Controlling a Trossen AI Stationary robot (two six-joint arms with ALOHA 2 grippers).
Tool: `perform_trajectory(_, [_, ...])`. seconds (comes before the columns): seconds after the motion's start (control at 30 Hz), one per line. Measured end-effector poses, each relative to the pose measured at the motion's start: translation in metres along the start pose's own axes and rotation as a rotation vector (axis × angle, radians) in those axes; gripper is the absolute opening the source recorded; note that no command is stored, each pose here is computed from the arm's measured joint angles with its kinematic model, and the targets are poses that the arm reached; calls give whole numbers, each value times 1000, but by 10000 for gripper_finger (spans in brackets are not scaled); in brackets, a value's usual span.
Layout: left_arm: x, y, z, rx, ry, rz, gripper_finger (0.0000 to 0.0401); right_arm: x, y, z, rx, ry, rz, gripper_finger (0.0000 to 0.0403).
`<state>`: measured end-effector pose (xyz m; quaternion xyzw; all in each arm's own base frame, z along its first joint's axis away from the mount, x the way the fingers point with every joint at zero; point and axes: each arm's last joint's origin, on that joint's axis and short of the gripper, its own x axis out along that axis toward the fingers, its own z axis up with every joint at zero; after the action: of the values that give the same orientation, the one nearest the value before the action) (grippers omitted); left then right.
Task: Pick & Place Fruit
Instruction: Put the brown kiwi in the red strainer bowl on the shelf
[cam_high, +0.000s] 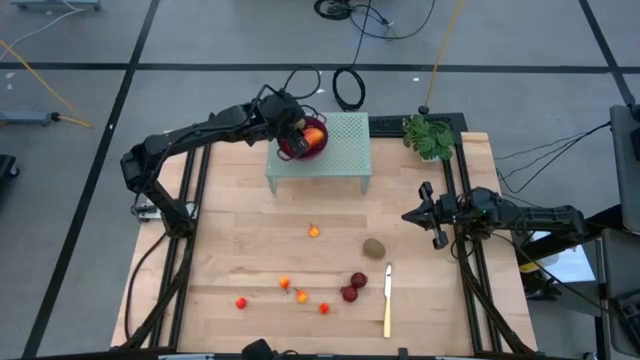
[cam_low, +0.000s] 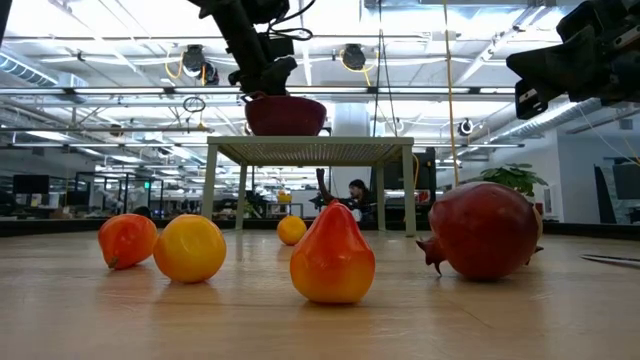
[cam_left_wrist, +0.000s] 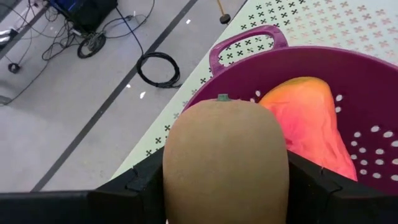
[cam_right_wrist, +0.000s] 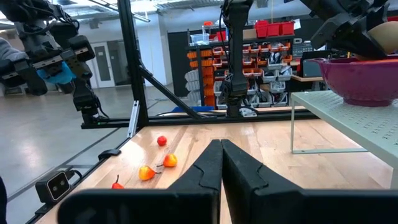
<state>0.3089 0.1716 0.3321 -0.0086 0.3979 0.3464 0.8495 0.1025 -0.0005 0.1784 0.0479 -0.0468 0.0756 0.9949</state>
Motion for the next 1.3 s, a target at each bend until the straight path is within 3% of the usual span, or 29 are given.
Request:
perform_trajectory(0.47, [0,0,6,45,-59,3,238,0,0,0,0,0,0,0])
perform_trajectory(0.8, [-1,-2,6,56,-65,0,301,0,0,0,0,0,0,0])
perform_trajectory(1.0, [-2,-2,7,58,-62,1,310,0,0,0,-2,0,0,0])
perform_trajectory(1.3, [-38,7,36,38,-137,2,310,0,0,0,-2,0,0,0])
